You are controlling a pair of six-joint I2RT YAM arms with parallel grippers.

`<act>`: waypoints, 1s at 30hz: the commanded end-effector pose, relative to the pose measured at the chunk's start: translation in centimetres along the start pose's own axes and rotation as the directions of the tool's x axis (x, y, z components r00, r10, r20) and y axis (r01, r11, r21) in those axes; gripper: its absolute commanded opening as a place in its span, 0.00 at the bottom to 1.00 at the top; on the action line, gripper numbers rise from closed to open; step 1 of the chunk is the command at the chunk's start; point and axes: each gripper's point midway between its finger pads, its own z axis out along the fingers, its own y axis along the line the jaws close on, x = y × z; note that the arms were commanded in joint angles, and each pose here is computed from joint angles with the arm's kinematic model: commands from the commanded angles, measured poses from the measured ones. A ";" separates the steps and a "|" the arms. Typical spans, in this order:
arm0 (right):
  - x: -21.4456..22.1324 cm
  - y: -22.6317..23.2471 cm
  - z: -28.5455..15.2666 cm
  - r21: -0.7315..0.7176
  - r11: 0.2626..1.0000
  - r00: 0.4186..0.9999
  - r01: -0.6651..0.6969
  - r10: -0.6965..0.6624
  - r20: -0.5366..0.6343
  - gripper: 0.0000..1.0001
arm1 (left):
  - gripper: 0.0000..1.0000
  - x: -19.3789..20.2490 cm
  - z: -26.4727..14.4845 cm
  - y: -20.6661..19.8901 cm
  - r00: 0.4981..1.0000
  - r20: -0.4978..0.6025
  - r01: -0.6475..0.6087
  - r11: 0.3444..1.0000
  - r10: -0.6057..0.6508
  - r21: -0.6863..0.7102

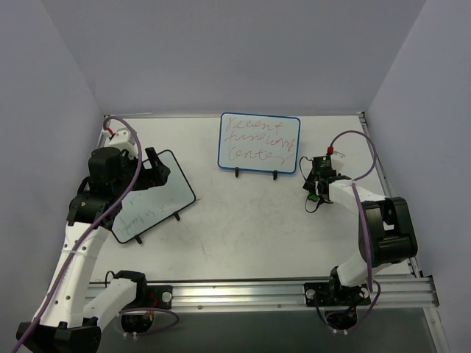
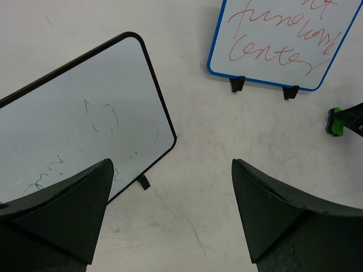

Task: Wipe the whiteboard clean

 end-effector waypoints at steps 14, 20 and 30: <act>0.5 -0.6 0.3 0.033 0.999 1.000 -0.013 0.014 -0.022 0.43 | 0.94 -0.2 0.1 -0.4 1.000 0.004 0.004 1.000 -0.005 0.023; 0.7 -1.0 0.3 0.046 0.999 0.999 -0.024 0.025 -0.022 0.43 | 0.94 -0.2 0.1 -0.4 1.000 0.003 0.006 1.000 -0.006 0.024; 1.2 -1.1 0.7 0.051 0.998 0.999 -0.024 0.025 -0.035 0.44 | 0.94 -0.2 0.2 -0.4 1.000 0.002 0.006 1.000 -0.006 0.026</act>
